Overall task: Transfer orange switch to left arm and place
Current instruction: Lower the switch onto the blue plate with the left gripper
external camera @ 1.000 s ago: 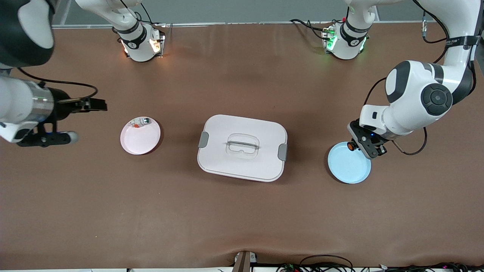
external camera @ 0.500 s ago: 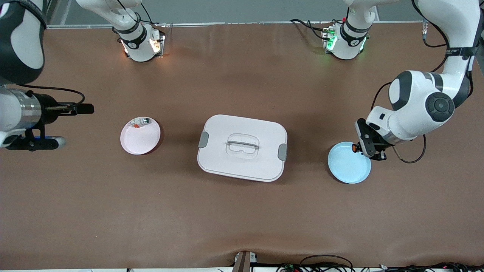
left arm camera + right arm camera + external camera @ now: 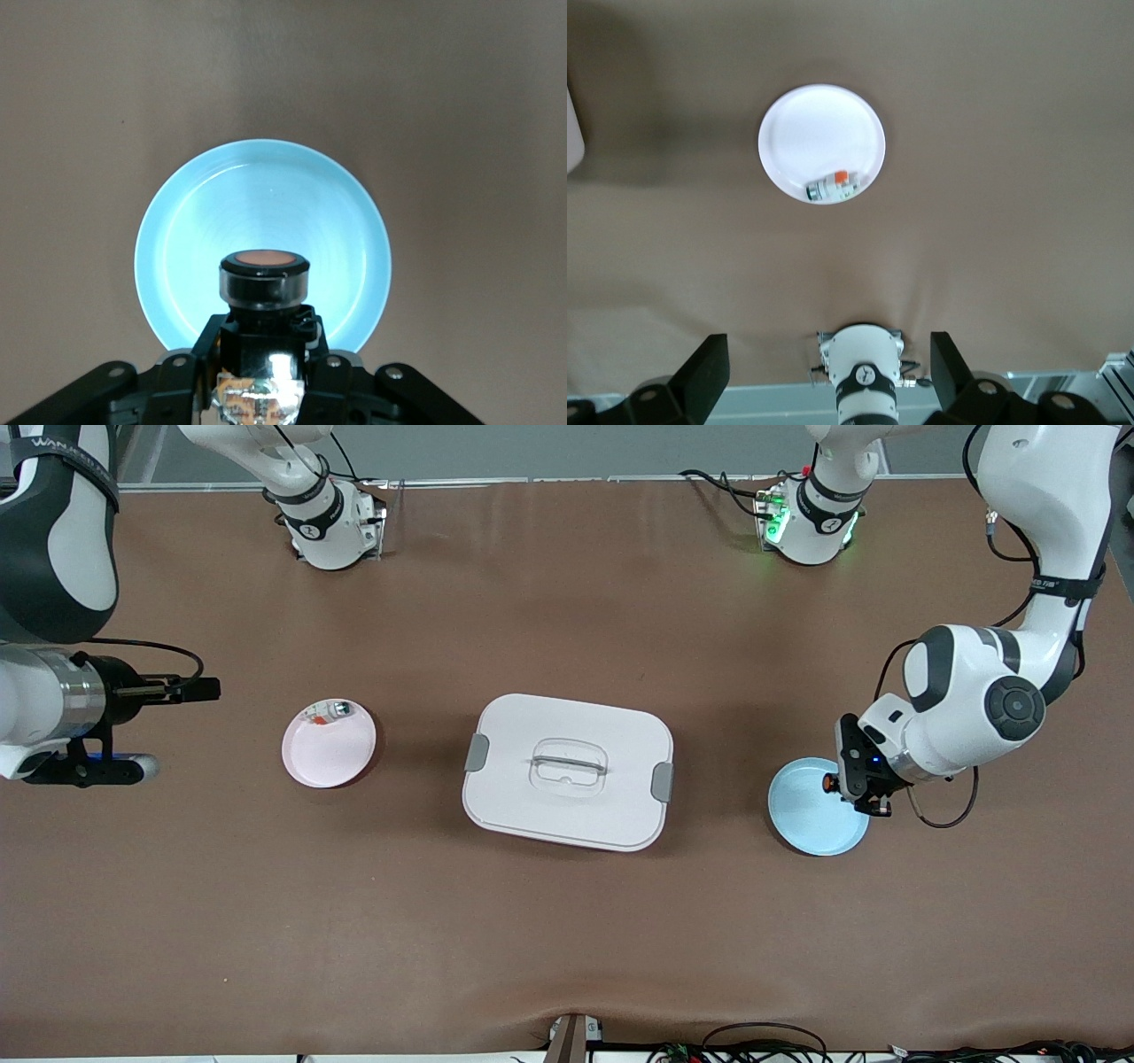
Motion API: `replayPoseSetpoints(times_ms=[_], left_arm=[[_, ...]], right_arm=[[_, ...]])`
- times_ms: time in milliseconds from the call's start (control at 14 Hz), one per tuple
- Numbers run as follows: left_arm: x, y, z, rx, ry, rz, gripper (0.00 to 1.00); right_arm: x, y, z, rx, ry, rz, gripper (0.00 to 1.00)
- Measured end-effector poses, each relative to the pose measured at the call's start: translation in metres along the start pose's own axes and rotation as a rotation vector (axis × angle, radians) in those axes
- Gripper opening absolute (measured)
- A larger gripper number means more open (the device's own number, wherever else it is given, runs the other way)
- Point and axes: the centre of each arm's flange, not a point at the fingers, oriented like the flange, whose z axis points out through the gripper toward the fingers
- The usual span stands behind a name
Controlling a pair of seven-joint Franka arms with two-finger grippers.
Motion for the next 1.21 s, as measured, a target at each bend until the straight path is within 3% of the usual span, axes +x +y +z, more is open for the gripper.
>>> replayPoseSetpoints(times_ms=[500, 786, 1214], left_arm=[[0.001, 0.021, 0.049, 0.066, 0.008, 0.038, 0.40], [0.000, 0.019, 0.060, 0.096, 0.012, 0.049, 0.40], [-0.003, 0.018, 0.081, 0.123, -0.002, 0.086, 0.40]], right_arm=[[-0.005, 0.014, 0.001, 0.023, 0.164, 0.023, 1.00], [-0.027, 0.014, 0.004, 0.030, 0.196, 0.126, 1.00], [-0.045, 0.011, -0.020, 0.018, 0.281, 0.158, 1.00]])
